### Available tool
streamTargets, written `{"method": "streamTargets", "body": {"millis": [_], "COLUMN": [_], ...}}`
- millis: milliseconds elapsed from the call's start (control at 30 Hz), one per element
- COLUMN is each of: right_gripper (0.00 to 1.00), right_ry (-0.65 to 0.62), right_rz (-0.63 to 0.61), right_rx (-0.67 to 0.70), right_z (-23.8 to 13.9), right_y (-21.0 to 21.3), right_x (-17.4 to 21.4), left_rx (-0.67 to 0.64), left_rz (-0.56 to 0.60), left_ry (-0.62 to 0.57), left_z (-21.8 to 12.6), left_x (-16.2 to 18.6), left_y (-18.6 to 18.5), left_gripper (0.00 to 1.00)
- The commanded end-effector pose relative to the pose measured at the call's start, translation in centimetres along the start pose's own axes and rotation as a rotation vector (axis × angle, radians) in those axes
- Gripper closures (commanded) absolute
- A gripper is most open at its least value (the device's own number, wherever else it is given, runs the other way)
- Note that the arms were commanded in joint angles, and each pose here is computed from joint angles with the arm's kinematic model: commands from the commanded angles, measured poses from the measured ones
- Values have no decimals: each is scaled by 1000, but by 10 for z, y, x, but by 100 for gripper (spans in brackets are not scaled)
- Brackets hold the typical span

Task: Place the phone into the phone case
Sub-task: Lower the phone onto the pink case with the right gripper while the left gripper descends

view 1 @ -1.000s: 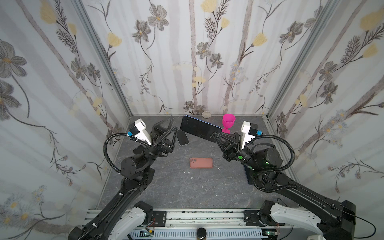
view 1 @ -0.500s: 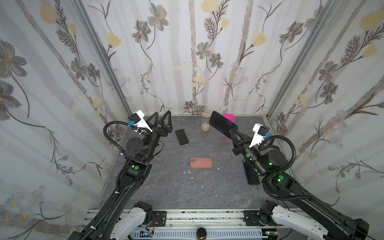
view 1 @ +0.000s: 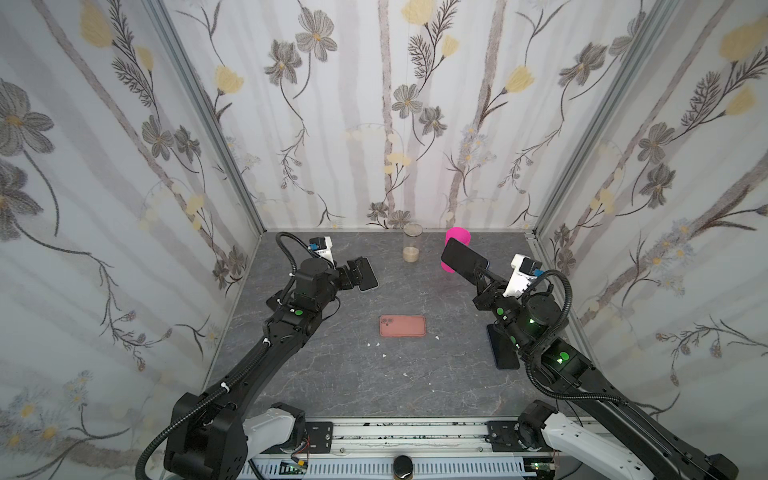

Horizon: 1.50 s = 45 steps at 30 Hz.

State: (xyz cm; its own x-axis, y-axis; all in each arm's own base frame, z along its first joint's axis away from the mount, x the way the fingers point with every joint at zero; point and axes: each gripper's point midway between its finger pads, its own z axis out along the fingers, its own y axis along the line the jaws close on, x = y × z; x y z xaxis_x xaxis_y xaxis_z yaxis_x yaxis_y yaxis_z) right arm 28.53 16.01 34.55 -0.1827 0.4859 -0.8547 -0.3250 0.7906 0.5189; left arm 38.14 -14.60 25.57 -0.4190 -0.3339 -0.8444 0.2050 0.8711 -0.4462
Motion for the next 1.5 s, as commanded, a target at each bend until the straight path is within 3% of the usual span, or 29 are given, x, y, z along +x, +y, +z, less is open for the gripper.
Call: {"method": "streamTargets", "body": {"millis": [0, 133, 400, 733, 1467], "right_gripper": [100, 100, 100, 100, 100], "right_ry": [-3, 62, 279, 494, 718], "right_rz": [28, 18, -23, 43, 256], "right_rx": [-43, -79, -93, -38, -20], "right_z": [6, 17, 43, 64, 73], "right_y": [12, 23, 29, 17, 5], "right_x": [-6, 5, 51, 112, 195], "left_rx": [30, 24, 60, 50, 41], "left_rz": [-4, -31, -195, -220, -246], "left_ry": [42, 93, 218, 400, 456], "left_z": [3, 9, 17, 27, 29], "left_x": [5, 18, 67, 133, 158], "left_y": [-6, -3, 1, 1, 0], "left_gripper": [12, 15, 20, 24, 26]}}
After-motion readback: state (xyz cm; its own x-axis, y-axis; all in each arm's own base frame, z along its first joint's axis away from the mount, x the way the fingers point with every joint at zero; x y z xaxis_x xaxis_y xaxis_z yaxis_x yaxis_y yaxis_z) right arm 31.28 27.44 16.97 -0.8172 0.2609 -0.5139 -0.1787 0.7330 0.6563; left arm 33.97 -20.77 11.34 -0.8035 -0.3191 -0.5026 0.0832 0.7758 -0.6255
